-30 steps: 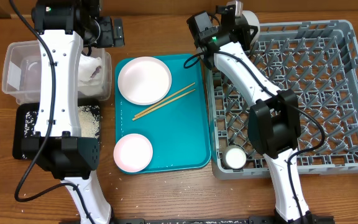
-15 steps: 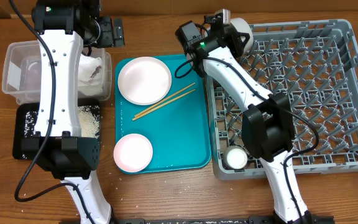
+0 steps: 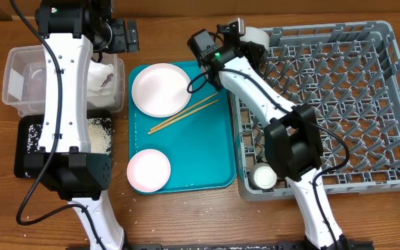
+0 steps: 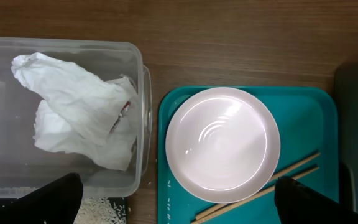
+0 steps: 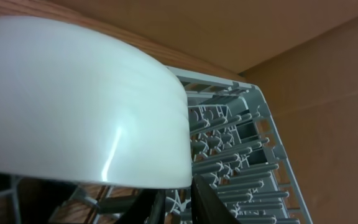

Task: Sort waste into correct bins and load items into the dishwasher
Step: 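Lift the bowl with the right gripper and set it in the rack's back-left corner, then move the right gripper to the small pink plate and grasp it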

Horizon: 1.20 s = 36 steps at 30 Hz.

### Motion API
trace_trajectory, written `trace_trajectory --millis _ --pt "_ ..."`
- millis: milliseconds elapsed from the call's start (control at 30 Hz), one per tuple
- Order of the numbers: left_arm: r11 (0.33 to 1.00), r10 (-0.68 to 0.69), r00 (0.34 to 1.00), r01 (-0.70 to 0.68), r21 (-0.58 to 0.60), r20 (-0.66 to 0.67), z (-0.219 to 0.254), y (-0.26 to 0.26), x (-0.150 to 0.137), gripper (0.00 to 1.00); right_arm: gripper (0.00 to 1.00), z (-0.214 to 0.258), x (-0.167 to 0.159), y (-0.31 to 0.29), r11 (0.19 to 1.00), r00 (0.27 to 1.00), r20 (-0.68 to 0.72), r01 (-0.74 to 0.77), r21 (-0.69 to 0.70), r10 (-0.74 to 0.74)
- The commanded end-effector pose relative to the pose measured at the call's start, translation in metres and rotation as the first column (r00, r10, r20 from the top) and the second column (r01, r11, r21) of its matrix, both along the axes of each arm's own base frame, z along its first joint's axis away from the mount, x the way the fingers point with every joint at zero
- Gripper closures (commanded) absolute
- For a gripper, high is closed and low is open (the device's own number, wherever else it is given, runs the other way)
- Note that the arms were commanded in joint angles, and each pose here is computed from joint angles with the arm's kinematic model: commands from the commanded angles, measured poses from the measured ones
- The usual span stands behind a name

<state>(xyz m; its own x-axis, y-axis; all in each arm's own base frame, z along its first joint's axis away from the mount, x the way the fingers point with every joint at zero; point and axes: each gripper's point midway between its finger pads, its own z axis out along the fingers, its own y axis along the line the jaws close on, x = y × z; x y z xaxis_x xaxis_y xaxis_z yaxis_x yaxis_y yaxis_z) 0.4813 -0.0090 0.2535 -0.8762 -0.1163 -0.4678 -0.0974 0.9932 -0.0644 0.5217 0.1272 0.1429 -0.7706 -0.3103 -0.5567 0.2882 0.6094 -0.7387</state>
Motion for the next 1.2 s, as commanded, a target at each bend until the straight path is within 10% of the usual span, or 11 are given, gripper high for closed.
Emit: trace_trajectory --millis 0,300,700,967,1167 --pt "1.000 0.008 0.998 -0.009 0.008 0.056 0.022 0.002 -0.002 0.00 0.84 -0.012 -0.003 -0.001 1.000 0.999 -0.050 -0.004 0.018 0.005" --pt "1.000 0.009 0.998 -0.009 0.008 0.056 0.022 0.002 -0.002 0.00 0.55 -0.006 -0.036 0.030 0.998 0.996 -0.080 -0.032 0.062 0.037" --pt "1.000 0.008 0.998 -0.009 0.008 0.056 0.022 0.002 -0.002 0.00 0.10 0.041 -0.071 0.079 0.838 0.963 -0.193 -0.057 0.543 0.191" --pt "1.000 0.008 0.998 -0.009 0.008 0.056 0.022 0.002 -0.002 0.00 0.10 0.041 -0.136 0.180 0.409 0.790 -0.291 0.056 0.911 0.540" --pt "1.000 0.008 0.998 -0.009 0.008 0.056 0.022 0.002 -0.002 0.00 0.17 -0.013 -0.200 0.231 0.409 0.642 -0.398 0.142 0.901 0.655"
